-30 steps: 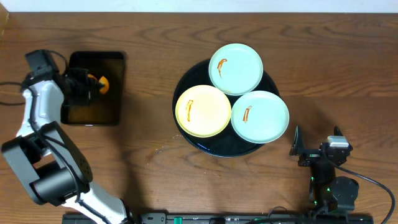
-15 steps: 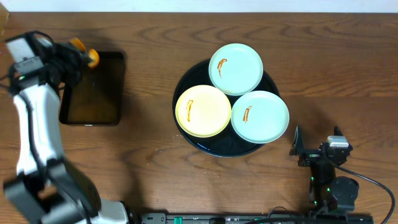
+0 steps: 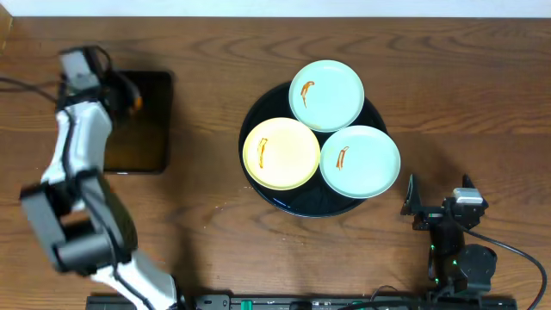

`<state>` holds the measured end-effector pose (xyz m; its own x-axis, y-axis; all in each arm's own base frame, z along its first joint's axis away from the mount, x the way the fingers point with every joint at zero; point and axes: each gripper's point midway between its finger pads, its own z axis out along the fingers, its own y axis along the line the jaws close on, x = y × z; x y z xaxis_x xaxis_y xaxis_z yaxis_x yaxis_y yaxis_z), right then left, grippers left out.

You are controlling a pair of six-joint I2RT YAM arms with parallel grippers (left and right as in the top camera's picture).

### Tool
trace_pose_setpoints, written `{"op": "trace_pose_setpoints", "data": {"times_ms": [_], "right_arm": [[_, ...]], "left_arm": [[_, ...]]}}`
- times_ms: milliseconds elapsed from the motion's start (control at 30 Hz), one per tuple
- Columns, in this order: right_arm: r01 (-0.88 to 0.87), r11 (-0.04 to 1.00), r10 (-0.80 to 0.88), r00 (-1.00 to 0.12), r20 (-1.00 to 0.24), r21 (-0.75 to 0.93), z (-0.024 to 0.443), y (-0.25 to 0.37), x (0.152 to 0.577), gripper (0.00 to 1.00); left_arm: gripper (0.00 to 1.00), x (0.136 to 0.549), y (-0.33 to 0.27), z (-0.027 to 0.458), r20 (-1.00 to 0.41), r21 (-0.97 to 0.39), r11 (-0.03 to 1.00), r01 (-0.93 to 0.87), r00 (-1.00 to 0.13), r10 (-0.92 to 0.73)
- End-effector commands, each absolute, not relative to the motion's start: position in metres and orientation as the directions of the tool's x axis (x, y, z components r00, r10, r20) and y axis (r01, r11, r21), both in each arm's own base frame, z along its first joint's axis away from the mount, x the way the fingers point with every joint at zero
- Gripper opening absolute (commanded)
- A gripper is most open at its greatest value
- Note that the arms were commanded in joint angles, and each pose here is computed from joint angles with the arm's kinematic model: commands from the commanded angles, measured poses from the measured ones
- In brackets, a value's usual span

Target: Clean dirty plates on tray and stack at the side

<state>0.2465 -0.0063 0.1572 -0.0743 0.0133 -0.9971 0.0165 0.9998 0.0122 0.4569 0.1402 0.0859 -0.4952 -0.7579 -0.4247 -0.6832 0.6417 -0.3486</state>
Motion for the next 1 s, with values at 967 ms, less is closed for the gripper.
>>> {"op": "trace_pose_setpoints", "data": {"times_ms": [967], "right_arm": [[0.03,1.0,0.003,-0.075,-0.997,0.001,0.157,-0.01,0.246,0.99]], "left_arm": [[0.08,0.428,0.142,0.31,-0.733,-0.5,0.755,-0.424,-0.257,-0.629]]}}
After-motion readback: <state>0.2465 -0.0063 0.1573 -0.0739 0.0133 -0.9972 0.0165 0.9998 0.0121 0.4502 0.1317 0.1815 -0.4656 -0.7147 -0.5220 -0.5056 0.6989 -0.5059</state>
